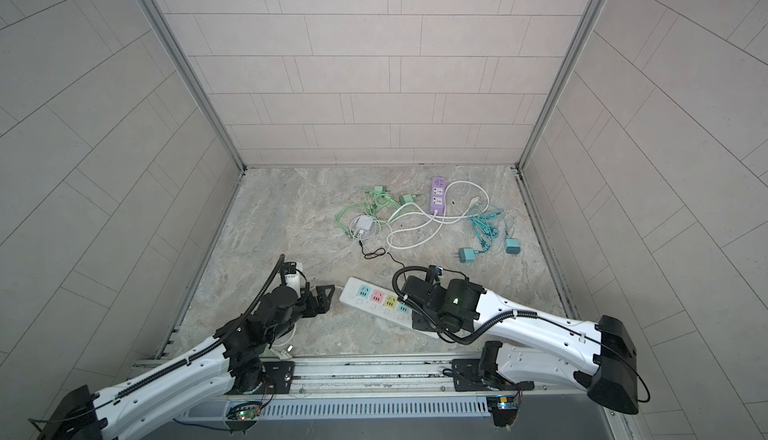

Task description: Insert the plug

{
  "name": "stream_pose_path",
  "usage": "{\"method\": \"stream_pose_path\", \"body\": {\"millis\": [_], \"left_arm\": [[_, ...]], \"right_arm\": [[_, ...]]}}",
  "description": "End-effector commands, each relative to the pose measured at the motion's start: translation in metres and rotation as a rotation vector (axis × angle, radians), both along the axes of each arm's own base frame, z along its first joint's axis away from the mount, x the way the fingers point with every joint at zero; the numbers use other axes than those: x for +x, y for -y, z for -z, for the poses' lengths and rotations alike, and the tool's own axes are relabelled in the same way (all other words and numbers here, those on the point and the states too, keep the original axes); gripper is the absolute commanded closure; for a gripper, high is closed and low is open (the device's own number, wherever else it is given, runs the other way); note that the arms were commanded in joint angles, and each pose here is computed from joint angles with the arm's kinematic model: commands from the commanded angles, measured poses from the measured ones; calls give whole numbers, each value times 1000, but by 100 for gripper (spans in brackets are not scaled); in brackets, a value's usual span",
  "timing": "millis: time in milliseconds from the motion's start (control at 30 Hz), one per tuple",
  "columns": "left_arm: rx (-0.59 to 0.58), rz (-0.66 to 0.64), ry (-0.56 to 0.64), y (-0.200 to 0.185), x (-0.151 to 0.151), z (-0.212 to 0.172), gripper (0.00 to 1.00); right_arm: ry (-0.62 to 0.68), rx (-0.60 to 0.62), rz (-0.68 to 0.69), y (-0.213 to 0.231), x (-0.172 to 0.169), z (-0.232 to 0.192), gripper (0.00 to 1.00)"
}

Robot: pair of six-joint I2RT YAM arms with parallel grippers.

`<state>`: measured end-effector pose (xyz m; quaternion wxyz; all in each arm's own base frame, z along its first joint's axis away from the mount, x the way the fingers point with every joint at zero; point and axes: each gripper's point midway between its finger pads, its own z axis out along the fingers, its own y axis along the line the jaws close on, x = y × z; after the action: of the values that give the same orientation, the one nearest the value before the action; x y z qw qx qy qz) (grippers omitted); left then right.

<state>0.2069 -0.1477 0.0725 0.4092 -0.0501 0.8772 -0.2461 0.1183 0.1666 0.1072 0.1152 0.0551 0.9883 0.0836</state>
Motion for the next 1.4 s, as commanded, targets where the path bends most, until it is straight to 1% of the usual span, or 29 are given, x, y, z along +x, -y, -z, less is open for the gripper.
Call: {"method": "stream_pose_path", "body": {"millis": [0, 300, 600, 800, 1000, 1133, 1367], "left_arm": [[-1, -1, 9, 0, 0, 1, 3], [-9, 1, 19, 1, 1, -3, 3], [-6, 2, 18, 1, 1, -4, 3], [-4, -3, 23, 0, 1, -4, 3], [-2, -2, 20, -1, 1, -3, 3], [-21, 1, 29, 2, 2, -7, 3], [-13, 4, 23, 1, 0, -5, 3]], "right_arm": [[-2, 9, 25, -3, 2, -2, 100], [3, 31, 29, -4, 6, 2, 100], [-4, 23, 45, -1, 9, 4, 100], [-23, 18, 54, 5, 4, 6, 100], [-18, 13, 57, 7, 4, 9, 100], [0, 1, 59, 9, 9, 10, 100], [-24, -3, 77, 8, 8, 14, 100]]}}
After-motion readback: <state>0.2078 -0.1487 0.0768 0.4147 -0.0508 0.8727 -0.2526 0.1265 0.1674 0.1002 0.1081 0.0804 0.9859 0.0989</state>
